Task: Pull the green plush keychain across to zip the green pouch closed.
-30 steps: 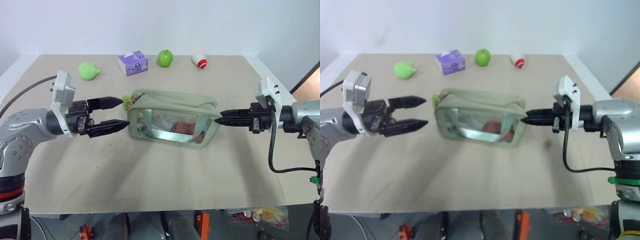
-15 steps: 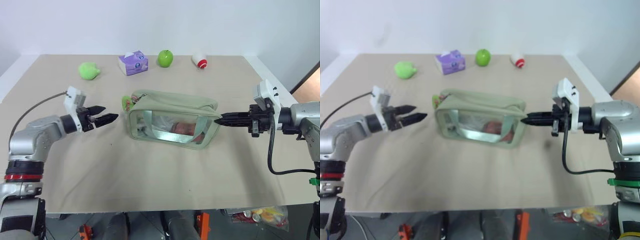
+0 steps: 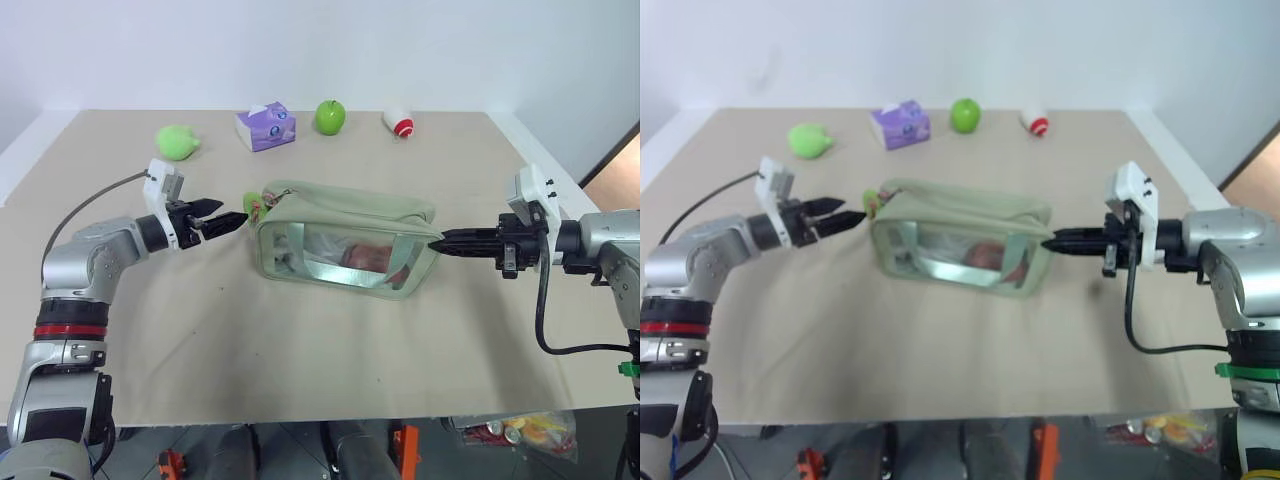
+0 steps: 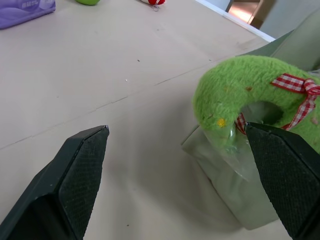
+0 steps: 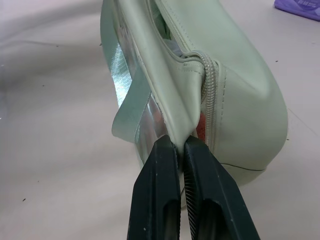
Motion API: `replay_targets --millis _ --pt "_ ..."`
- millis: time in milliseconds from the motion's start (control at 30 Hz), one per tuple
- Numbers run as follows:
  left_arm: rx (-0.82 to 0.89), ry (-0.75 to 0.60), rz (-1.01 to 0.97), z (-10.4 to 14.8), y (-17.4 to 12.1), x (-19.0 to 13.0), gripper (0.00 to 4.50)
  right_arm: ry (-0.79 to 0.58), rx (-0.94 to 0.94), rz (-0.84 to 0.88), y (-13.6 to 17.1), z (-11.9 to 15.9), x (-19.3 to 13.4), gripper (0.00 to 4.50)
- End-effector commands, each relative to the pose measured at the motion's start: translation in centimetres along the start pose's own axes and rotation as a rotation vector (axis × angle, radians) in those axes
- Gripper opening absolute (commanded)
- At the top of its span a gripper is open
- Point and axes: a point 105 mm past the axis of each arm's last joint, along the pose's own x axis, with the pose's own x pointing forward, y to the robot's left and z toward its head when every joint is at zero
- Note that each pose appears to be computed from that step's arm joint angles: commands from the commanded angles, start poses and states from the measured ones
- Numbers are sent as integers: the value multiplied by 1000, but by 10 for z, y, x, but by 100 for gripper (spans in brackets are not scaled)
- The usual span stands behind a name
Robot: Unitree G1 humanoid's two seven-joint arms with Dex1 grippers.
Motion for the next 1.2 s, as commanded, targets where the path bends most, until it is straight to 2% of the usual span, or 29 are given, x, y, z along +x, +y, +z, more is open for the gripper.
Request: replay_targets --millis 33,233,433,467,533,667,900,1067,1133,1200 --pt "41 -25 -19 15 -5 9 450 -12 -37 5 3 8 -2 4" --pt "46 -16 -42 13 -12 22 450 -15 -39 7 4 8 0 4" --pt "20 -51 10 20 -4 33 450 -17 -35 5 5 6 0 4" --pt "20 -56 8 21 -5 35 395 -18 -34 5 6 6 1 0" --pt "28 -55 -4 21 -8 37 340 -20 -34 4 6 6 1 0" --pt "58 -47 14 22 -8 43 201 -27 -33 3 6 7 2 0" --pt "139 -100 15 46 -15 51 201 -26 -34 11 6 8 5 0" --pt "227 -169 48 80 -19 54 201 -24 -35 16 6 8 6 0" --pt "289 -219 52 106 -28 58 201 -23 -36 18 6 8 6 0" --pt "355 -241 36 120 -39 63 201 -22 -37 19 6 8 6 0"
